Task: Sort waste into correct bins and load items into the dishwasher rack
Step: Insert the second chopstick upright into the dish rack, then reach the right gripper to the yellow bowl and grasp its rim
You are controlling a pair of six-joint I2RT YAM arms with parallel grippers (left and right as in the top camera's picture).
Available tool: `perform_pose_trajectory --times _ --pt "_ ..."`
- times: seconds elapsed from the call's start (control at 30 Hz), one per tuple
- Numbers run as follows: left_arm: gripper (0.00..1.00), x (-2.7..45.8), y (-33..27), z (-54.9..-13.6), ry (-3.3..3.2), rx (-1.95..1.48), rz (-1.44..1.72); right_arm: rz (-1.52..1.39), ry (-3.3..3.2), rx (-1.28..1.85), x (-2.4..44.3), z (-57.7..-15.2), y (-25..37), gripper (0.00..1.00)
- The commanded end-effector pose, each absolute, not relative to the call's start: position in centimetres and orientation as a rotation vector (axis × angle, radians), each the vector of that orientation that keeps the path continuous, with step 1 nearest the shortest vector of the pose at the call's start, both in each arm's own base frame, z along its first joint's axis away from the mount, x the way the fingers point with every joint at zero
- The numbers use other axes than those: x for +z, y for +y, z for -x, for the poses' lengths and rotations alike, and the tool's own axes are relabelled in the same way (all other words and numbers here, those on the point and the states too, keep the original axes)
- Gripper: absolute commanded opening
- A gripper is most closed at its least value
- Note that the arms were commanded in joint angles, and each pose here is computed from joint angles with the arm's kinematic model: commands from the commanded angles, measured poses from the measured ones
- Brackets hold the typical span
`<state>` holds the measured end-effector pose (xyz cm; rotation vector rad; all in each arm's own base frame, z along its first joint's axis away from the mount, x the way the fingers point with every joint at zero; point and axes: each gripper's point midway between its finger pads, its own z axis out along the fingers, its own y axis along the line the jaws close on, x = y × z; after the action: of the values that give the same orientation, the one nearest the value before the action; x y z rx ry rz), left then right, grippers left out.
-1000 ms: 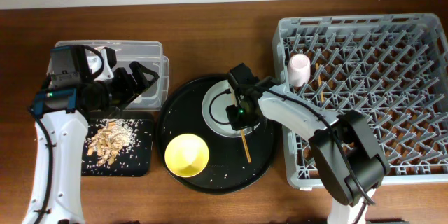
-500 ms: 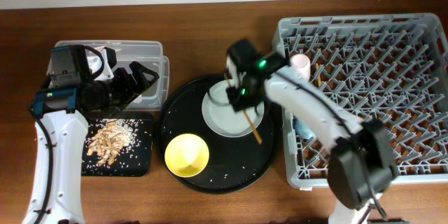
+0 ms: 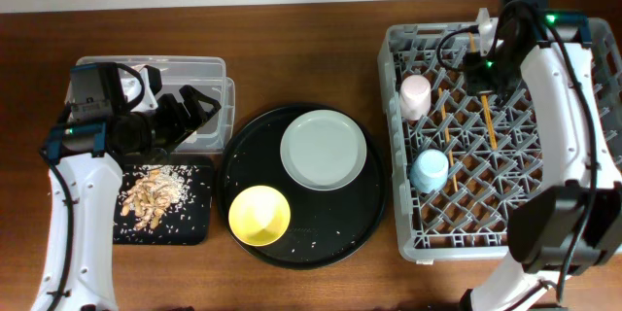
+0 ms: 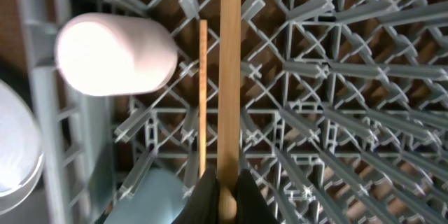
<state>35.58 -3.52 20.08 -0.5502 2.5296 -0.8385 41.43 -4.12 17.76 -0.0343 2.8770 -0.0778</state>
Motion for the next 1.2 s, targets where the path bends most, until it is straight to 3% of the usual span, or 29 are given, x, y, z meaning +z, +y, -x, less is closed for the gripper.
perform_pose_trajectory --times 0.0,0.37,0.6,0.67,0.93,1.1,1.17 --pt "0.99 20.5 -3.5 -35.5 2.519 -0.837 0.532 0.045 2.937 -0.089 14.5 -41.5 -4.5 0.04" --pt "0.99 20.5 -3.5 -35.5 2.519 -0.837 0.532 -0.074 2.982 -0.041 9.5 -41.9 -4.2 0.05" --pt "1.00 20.5 -3.5 -35.5 2.519 -0.837 0.532 -0.157 2.984 -0.011 9.3 -41.8 -3.9 0.06" --pt "0.99 20.5 -3.5 -35.5 2.519 -0.837 0.532 -0.156 2.984 -0.011 9.3 -41.8 -3.9 0.13" --pt "0.99 20.5 -3.5 -35.5 2.519 -0.837 0.532 -0.038 2.988 -0.017 9.3 -41.9 -3.9 0.14" --pt "0.99 20.5 -3.5 -35.5 2.519 -0.837 0.532 -0.026 3.022 0.242 10.9 -40.7 -0.9 0.18" --pt "0.99 20.5 -3.5 -35.5 2.519 -0.837 0.532 -0.021 3.020 0.501 13.7 -39.8 2.1 0.26"
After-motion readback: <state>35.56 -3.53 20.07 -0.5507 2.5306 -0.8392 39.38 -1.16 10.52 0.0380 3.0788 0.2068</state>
